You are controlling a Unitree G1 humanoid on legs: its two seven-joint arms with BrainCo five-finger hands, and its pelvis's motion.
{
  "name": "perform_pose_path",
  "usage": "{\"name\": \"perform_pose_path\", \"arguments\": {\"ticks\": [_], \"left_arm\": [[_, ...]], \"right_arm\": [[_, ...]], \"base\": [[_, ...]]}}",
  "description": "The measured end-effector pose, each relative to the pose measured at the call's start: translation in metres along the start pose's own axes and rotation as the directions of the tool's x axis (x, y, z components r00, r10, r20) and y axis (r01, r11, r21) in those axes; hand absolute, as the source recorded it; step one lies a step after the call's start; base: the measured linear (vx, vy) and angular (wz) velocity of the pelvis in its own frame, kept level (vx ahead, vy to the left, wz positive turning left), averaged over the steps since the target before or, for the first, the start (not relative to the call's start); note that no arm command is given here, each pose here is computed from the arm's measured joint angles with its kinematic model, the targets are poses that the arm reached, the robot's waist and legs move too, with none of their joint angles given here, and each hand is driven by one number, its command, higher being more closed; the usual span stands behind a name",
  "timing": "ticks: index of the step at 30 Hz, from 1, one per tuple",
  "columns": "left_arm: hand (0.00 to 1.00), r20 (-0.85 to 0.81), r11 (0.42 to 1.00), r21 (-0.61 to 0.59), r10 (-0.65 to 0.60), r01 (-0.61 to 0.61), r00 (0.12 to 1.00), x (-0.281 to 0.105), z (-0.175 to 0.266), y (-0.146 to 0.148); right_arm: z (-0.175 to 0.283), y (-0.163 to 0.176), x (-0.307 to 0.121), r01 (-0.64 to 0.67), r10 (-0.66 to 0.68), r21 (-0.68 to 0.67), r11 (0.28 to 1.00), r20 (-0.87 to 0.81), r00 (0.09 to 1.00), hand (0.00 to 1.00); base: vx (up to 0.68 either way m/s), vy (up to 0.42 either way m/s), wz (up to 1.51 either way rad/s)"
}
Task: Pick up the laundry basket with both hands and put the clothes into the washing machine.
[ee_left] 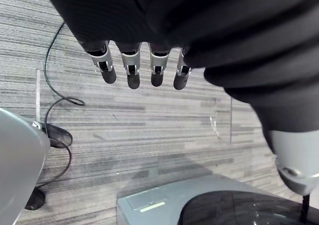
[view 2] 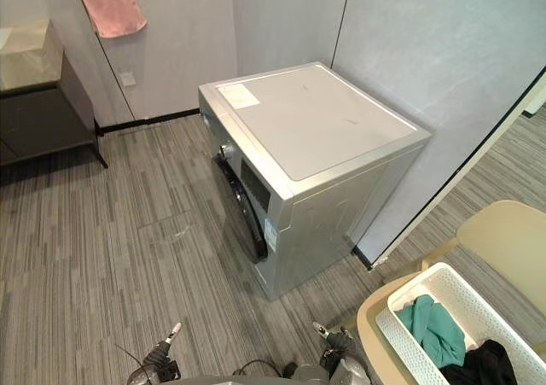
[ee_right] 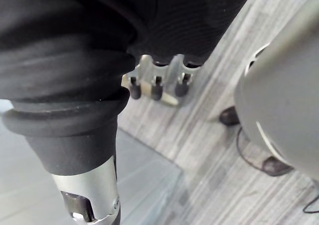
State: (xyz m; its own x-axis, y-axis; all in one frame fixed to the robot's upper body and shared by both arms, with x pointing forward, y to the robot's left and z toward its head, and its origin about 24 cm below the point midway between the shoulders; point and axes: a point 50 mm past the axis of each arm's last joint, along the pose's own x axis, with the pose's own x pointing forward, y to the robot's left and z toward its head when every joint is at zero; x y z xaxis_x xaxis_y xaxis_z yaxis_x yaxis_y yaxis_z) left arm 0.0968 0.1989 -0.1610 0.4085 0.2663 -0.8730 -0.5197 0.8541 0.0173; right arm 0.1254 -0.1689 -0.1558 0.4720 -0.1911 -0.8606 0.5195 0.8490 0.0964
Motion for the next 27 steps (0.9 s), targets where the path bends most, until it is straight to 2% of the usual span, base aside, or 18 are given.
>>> {"name": "perform_pose_path", "arguments": {"ticks": [4,8,11,15,20,23,27], "left_arm": [[0.0,0.06,0.998,-0.037,-0.04,0.042,0.997,0.002,0.017,-0.014],[0.0,0.043,0.999,-0.038,-0.007,0.009,0.999,0.001,0.011,-0.002],[0.0,0.028,0.997,-0.073,0.041,-0.039,0.999,0.0,0.006,0.008],[0.0,-0.04,0.996,-0.073,0.054,-0.057,0.998,-0.005,-0.016,0.01],[0.0,-0.016,0.994,0.063,0.086,-0.084,0.996,-0.002,-0.004,0.032],[0.0,-0.021,0.99,0.136,0.048,-0.044,0.999,0.0,-0.004,0.023],[0.0,-0.012,0.976,0.219,0.0,0.002,1.0,0.002,0.001,0.013]], "right_arm": [[0.002,-0.009,0.001,0.019,-0.019,-0.043,0.999,0.001,1.0,0.0],[0.0,-0.003,0.0,0.003,-0.004,-0.05,0.999,-0.01,1.0,0.0],[-0.002,-0.011,0.0,0.033,-0.033,-0.022,0.999,-0.015,0.999,0.0],[-0.002,-0.035,0.0,0.091,-0.093,-0.069,0.993,-0.031,0.995,0.0],[-0.032,-0.026,-0.004,0.073,-0.078,-0.038,0.997,-0.153,0.985,0.0],[-0.024,-0.024,-0.001,0.056,-0.062,-0.047,0.997,-0.132,0.989,0.0],[-0.012,-0.012,0.001,0.002,-0.013,-0.136,0.991,-0.079,0.997,0.0]], "base": [[0.16,-0.056,0.32],[0.14,0.077,-0.27],[0.18,0.223,-0.21],[0.16,0.472,-0.11],[0.08,0.387,0.24],[-0.08,0.105,-0.36],[-0.14,0.012,-0.35]]}}
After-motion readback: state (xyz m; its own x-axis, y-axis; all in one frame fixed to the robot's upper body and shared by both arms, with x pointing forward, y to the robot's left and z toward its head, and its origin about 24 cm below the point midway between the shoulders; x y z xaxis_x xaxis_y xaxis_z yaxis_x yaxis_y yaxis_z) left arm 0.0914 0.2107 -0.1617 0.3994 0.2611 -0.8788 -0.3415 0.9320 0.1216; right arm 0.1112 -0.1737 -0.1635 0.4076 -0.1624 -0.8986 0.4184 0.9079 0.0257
